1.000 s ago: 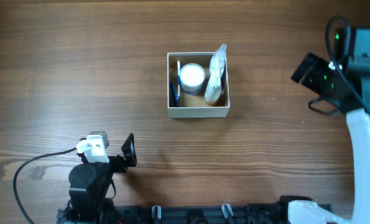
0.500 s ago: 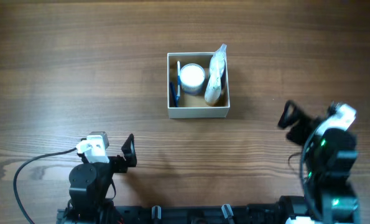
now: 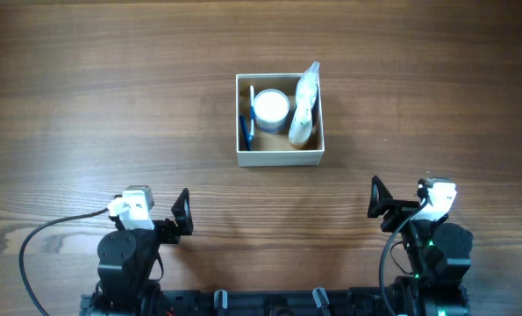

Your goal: Pack container

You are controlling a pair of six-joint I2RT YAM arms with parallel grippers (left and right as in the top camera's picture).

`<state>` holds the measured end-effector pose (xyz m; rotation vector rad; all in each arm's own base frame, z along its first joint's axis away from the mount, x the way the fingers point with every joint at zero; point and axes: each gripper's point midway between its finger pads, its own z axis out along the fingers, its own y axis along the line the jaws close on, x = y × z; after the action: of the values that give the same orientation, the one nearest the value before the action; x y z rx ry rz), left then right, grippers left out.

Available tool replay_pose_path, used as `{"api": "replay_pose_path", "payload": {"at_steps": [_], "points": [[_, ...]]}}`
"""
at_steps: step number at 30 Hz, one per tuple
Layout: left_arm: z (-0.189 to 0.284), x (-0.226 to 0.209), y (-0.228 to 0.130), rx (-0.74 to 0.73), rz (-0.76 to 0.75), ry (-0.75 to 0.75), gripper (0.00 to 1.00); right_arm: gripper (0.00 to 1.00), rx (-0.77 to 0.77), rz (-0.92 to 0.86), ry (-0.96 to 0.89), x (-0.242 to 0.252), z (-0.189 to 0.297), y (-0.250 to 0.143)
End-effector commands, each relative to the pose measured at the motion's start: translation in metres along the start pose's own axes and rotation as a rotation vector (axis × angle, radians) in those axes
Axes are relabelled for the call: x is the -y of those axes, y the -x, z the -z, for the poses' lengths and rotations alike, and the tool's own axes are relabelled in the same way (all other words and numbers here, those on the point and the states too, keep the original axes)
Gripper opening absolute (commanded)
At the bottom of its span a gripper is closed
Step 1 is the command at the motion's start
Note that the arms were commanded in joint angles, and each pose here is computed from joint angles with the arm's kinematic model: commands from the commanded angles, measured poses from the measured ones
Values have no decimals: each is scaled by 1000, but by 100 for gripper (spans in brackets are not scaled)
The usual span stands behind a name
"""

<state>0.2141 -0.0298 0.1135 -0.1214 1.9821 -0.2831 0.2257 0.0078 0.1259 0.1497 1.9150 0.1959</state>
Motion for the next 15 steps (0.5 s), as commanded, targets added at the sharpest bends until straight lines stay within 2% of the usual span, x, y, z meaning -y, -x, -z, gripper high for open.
{"api": "replay_pose_path", "payload": {"at_steps": [1, 15], "points": [[0, 1, 1, 7, -14, -10, 100, 100, 32, 37, 21, -4, 2, 6], [0, 1, 1, 7, -14, -10, 100, 100, 26, 29, 24, -5, 1, 5]]}}
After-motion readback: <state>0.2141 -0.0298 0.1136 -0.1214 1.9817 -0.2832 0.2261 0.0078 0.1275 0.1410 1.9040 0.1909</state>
